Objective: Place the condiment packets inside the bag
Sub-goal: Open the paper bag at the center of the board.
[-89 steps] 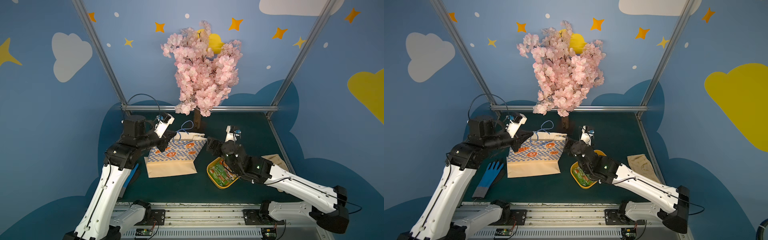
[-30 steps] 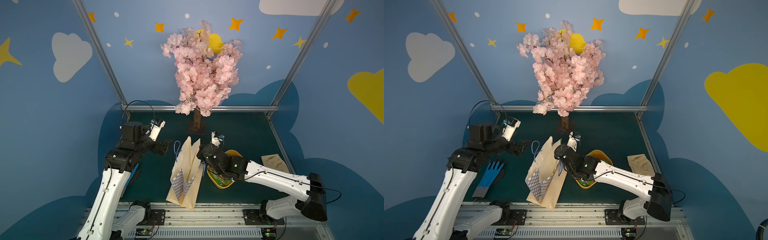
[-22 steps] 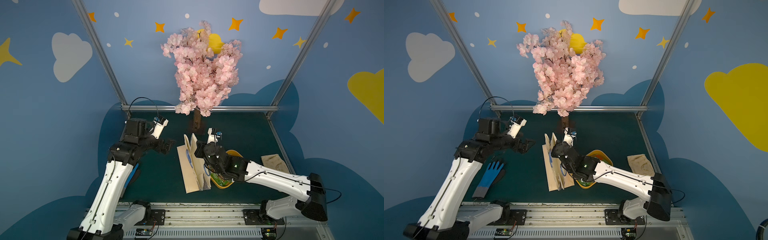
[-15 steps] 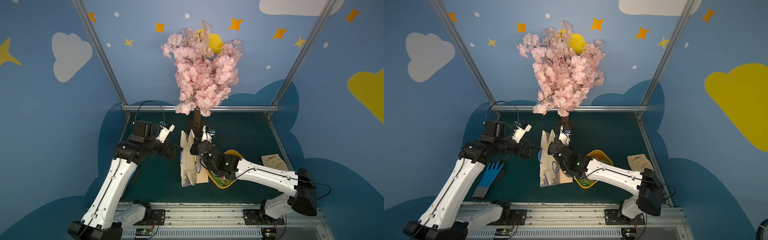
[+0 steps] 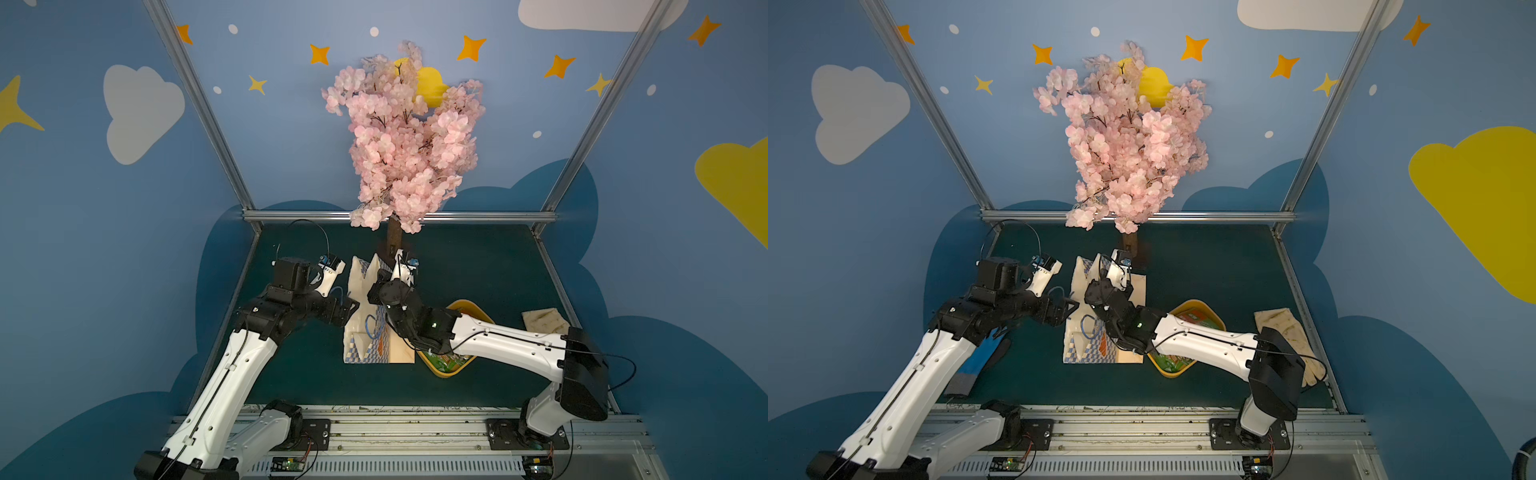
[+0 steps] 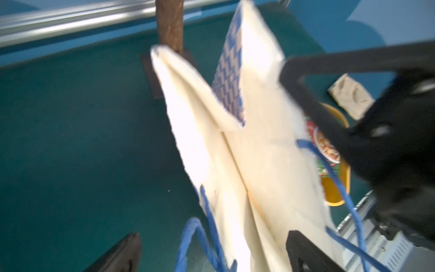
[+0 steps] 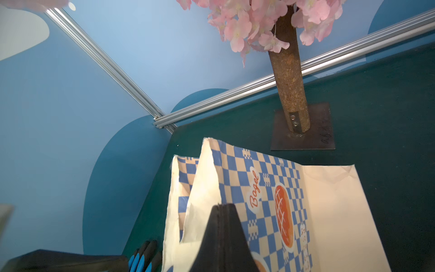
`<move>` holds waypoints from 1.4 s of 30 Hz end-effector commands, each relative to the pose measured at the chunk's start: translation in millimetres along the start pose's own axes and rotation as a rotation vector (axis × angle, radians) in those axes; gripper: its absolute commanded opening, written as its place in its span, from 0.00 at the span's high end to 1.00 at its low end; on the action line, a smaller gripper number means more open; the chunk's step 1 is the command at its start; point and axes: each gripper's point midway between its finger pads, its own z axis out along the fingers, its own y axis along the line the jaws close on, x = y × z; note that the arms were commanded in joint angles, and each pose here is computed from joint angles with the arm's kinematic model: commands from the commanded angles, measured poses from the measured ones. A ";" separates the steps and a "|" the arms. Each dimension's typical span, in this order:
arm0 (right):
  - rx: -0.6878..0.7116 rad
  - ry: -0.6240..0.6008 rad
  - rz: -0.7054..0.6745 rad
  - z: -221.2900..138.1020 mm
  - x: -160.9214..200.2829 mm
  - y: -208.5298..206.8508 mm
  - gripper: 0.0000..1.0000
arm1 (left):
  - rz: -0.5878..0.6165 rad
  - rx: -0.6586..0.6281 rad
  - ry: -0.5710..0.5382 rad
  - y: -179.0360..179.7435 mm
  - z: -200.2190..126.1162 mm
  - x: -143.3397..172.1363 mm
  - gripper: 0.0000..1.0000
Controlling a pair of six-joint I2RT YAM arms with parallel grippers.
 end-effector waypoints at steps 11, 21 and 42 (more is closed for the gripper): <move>-0.102 -0.035 0.156 -20.6 -34.0 12.0 0.98 | -0.001 -0.040 0.025 14.3 24.6 8.1 0.22; -0.021 0.004 0.125 -14.1 -25.5 -22.7 0.98 | 0.034 0.011 0.014 4.9 19.1 -14.2 0.81; -0.045 0.107 0.150 -19.4 -11.5 -51.2 1.00 | 0.011 0.118 0.100 -9.7 41.9 -7.9 0.09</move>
